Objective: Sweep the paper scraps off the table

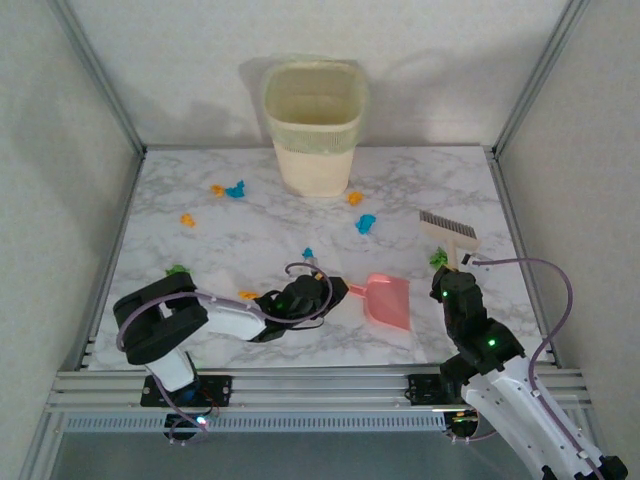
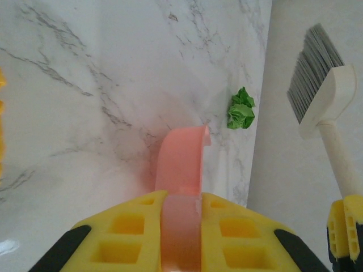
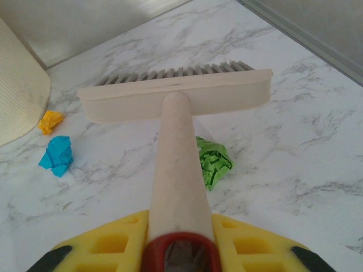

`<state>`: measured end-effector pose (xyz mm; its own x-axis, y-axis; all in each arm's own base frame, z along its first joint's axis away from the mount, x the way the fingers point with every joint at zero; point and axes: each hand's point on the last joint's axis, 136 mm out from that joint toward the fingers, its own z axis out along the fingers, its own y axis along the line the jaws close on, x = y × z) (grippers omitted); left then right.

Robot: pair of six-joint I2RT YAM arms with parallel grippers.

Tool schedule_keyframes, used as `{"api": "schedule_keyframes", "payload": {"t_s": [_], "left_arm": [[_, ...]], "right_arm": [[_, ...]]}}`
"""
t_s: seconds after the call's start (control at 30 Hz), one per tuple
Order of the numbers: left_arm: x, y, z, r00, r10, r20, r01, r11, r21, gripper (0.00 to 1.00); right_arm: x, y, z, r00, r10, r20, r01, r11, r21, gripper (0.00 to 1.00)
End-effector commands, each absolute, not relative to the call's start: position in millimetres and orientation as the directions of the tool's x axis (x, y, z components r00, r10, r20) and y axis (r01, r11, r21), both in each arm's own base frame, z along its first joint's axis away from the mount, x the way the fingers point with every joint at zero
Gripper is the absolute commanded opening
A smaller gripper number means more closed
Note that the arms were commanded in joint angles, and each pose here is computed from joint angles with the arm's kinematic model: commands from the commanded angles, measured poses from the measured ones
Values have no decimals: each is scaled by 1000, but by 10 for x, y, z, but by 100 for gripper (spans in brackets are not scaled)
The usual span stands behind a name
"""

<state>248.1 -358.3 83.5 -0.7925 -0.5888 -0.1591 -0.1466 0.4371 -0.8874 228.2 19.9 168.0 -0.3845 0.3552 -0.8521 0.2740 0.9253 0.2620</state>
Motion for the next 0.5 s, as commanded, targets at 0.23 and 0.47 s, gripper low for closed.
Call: {"api": "schedule_keyframes", "payload": {"t_s": [0.23, 0.47], "left_arm": [[2500, -3721, 937, -825, -506, -251, -63, 524, -849, 61], [2517, -3635, 976, -842, -336, -423, 56, 724, -687, 99]], "right_arm": [[2336, 195, 1870, -321, 377, -869, 266, 916, 299, 0], [2328, 182, 1877, -319, 380, -868, 271, 914, 301, 0]]}}
